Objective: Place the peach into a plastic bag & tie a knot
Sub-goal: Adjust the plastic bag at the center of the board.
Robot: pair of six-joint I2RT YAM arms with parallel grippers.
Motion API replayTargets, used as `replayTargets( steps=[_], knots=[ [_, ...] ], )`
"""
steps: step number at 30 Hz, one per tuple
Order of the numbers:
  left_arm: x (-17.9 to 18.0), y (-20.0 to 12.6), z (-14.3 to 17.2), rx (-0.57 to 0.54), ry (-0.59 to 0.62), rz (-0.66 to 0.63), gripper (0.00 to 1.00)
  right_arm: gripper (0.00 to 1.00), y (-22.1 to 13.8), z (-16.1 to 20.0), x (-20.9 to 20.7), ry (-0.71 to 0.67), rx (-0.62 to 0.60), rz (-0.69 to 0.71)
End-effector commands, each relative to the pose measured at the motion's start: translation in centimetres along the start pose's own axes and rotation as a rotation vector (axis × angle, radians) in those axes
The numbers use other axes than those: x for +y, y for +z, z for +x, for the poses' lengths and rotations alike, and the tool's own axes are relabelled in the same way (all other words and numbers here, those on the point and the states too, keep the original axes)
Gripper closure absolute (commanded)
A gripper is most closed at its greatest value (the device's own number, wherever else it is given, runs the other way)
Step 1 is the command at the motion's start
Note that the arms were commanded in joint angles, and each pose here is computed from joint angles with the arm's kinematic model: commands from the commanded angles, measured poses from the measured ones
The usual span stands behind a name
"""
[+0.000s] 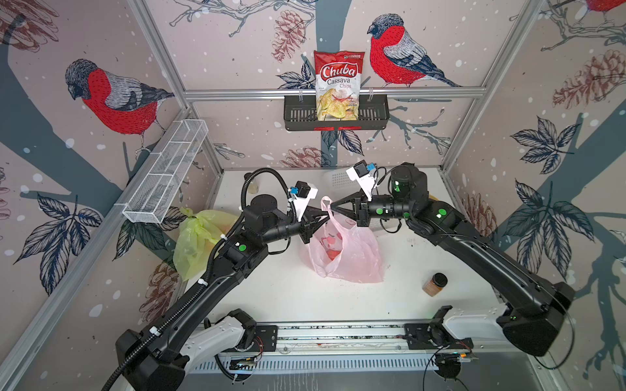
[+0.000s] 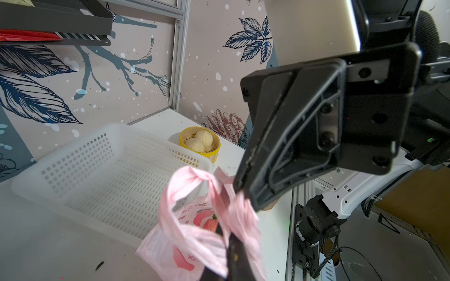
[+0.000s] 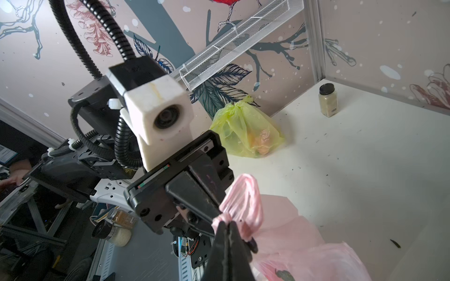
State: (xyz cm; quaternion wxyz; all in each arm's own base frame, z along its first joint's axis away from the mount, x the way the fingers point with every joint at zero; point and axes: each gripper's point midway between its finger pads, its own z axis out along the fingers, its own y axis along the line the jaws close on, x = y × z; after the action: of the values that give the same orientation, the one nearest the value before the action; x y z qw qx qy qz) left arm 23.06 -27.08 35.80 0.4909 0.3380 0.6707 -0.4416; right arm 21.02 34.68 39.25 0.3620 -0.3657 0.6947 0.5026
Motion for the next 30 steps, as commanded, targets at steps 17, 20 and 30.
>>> replayTargets(
  steps=[17,20,30],
  knots=[
    [-0.4,0.5,-0.4,0.049,0.09,-0.021,1.0,1.0,-1.4,0.5,-1.7,0.027,-0.002,-0.013],
    [-0.6,0.3,-0.7,0.034,0.103,-0.02,1.0,0.96,-2.8,0.2,-2.9,0.033,-0.022,0.065],
    [-1.7,0.5,-1.6,0.007,0.126,0.044,1.0,0.28,-7.4,-6.0,-1.2,-0.06,-0.191,0.235]
  ],
)
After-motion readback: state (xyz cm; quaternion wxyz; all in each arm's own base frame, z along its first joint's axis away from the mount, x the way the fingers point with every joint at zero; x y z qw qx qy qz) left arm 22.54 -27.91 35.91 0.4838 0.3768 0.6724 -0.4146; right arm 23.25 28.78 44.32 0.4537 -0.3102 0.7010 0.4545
